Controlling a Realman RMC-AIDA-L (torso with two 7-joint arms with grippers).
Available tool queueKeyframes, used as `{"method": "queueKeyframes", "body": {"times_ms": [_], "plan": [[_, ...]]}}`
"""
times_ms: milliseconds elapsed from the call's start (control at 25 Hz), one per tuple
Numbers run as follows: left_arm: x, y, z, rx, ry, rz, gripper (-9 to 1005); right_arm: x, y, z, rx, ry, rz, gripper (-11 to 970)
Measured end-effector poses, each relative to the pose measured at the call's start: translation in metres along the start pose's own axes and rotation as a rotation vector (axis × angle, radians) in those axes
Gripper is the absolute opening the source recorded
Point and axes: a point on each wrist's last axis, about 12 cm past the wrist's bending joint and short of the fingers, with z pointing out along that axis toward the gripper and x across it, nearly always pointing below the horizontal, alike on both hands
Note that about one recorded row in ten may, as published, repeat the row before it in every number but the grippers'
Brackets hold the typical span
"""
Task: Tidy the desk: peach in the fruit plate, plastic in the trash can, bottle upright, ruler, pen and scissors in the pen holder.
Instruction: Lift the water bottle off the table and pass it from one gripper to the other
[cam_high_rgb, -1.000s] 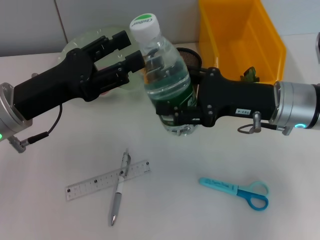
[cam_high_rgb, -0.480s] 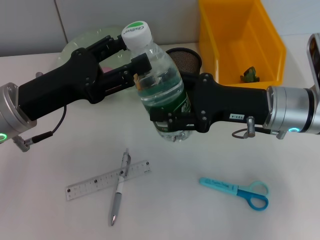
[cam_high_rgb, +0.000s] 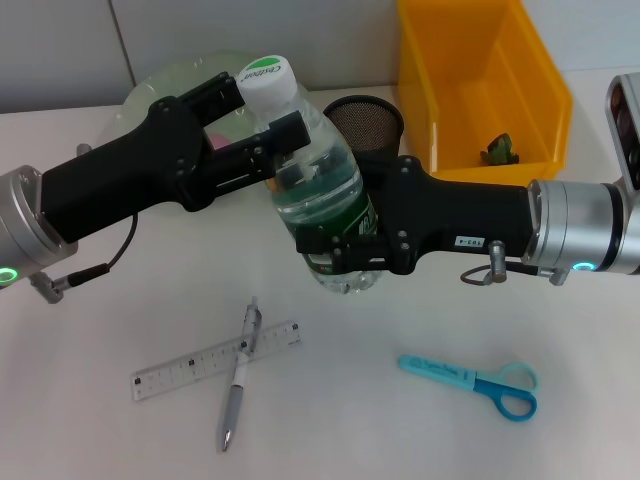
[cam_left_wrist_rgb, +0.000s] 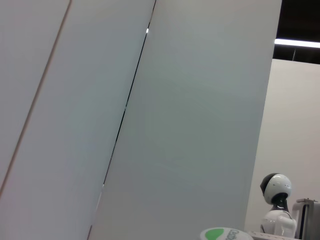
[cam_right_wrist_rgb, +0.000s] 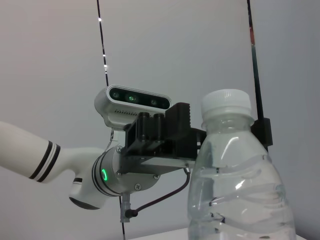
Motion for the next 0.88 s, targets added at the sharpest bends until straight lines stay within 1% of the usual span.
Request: {"method": "queueKeyframes", "body": {"times_ms": [880], "plan": [[0.0001,-0.0004,0.0024,0.012,-0.002,0.006,813,0.0010,0.0017,0.0028,-0.016,0.008,0.001,770]]}}
